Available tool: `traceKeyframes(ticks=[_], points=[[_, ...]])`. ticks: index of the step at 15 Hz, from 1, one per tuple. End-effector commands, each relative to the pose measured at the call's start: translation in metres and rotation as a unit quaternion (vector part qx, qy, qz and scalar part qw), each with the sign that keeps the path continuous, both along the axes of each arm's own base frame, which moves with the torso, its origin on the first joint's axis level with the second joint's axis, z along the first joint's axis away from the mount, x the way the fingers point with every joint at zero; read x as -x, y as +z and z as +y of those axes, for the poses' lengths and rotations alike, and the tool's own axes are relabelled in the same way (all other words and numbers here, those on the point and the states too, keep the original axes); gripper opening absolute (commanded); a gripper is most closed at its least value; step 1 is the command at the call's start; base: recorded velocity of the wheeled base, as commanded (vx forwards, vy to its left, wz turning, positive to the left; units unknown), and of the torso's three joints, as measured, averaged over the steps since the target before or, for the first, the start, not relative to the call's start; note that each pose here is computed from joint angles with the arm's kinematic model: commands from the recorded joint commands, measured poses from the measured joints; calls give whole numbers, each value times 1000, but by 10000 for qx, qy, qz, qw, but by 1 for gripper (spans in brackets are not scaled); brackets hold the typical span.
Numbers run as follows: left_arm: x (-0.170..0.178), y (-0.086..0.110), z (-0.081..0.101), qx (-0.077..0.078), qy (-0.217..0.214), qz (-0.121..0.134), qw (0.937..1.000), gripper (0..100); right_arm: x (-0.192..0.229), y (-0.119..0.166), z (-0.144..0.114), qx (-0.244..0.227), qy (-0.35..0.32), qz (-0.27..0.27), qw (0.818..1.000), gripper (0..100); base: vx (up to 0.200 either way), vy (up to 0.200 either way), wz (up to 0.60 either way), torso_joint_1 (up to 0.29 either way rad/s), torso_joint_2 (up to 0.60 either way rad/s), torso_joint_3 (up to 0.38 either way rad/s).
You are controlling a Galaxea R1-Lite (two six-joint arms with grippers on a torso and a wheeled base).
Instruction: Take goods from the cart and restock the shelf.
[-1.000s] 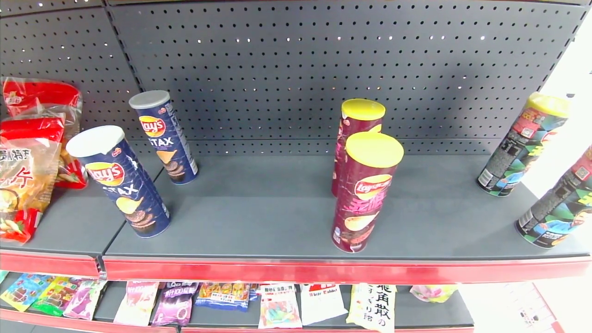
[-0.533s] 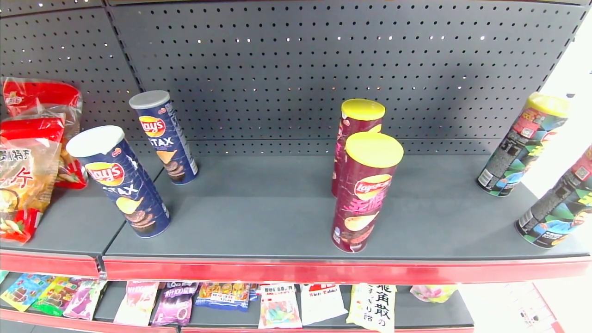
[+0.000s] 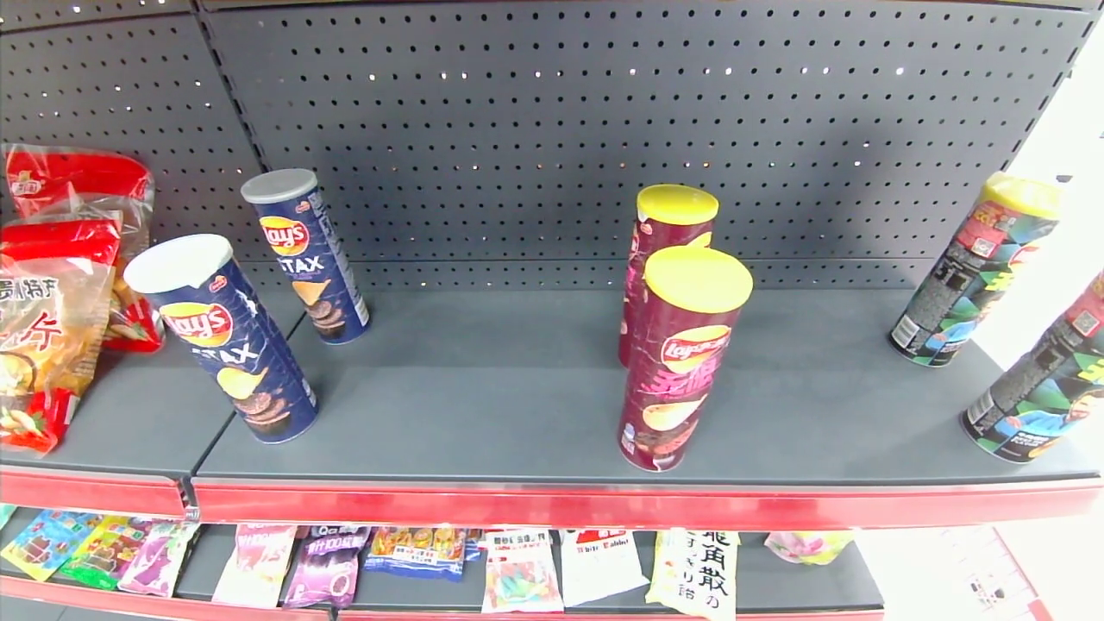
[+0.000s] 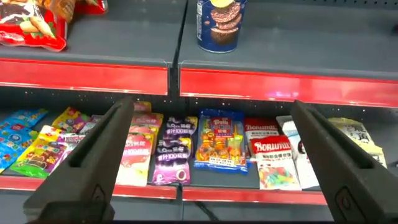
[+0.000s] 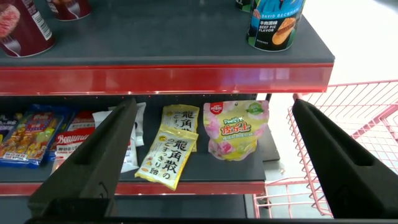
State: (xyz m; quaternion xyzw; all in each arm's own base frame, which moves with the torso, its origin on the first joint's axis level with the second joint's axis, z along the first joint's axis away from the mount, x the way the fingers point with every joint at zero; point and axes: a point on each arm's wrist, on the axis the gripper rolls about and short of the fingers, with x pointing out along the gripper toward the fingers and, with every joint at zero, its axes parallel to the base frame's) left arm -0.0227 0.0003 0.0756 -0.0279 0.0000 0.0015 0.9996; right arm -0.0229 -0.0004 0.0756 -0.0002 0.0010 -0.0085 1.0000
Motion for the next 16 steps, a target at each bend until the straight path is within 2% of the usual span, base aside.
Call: traceKeyframes(ticks=[1, 4, 5, 16], points=[[0, 0, 0, -3, 8, -8, 10000, 100, 0, 0, 0, 6, 8, -2, 10000, 100, 0, 0, 0, 0, 0, 0], [0, 0, 0, -33, 8, -8, 10000, 100, 0, 0, 0, -17, 1, -2, 10000, 100, 0, 0, 0, 0, 0, 0], [0, 0, 0, -156, -7, -7, 9999, 100, 0, 0, 0, -25, 1, -2, 10000, 100, 0, 0, 0, 0, 0, 0], [0, 0, 0, -164, -7, -7, 9999, 100, 0, 0, 0, -2, 8, 6, 10000, 100, 0, 0, 0, 0, 0, 0]])
